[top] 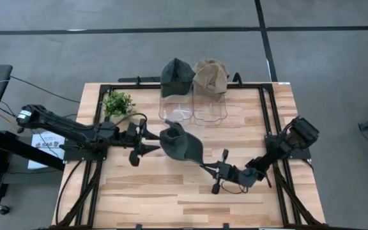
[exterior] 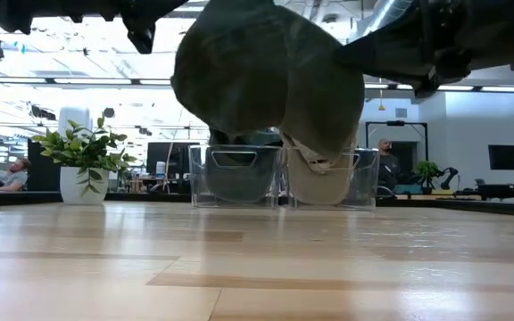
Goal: Pick & Place hat
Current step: Put the black cap into the left transparent bin
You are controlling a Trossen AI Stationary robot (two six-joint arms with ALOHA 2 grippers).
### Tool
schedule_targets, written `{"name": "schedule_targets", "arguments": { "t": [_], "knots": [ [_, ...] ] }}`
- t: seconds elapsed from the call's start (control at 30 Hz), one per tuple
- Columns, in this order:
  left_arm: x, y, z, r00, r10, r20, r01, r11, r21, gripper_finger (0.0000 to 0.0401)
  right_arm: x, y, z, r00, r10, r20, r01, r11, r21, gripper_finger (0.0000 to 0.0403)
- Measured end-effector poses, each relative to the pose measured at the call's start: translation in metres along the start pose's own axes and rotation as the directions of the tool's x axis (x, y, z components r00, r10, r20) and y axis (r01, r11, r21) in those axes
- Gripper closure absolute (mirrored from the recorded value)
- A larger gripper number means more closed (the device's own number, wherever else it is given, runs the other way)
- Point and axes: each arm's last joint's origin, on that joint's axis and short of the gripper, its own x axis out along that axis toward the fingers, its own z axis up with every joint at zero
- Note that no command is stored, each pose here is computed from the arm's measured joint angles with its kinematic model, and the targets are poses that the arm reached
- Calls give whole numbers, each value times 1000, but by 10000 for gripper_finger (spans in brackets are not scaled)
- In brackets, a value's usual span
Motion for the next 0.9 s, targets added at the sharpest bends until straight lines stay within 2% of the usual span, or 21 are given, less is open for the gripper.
{"name": "schedule_targets", "arguments": {
  "t": [0.23, 0.5, 0.6, 0.73, 0.83, 0.9],
  "knots": [
    [18, -5, -19, 998, -14, -64, 15, 1000, 13, 229, 5, 11, -11, 999, -40, 2, 39, 996, 80, 402],
    [32, -6, -22, 998, -11, -62, 20, 989, 144, 229, -3, 22, -11, 998, -64, -1, 64, 995, 74, 402],
    [33, -7, -20, 999, -13, -46, 24, 970, 241, 229, -5, 23, -11, 997, -75, -1, 74, 995, 72, 402],
    [34, -13, -17, 999, -19, -35, 32, 910, 412, 229, -8, 24, -11, 995, -104, -1, 103, 992, 70, 402],
    [31, -24, -18, 999, 20, -28, -1, 823, 569, 229, -11, 26, -11, 992, -127, 0, 126, 990, 68, 402],
    [29, -30, -21, 994, 105, -32, -59, 759, 648, 229, -14, 27, -12, 992, -123, -1, 123, 992, 39, 402]
  ]
}}
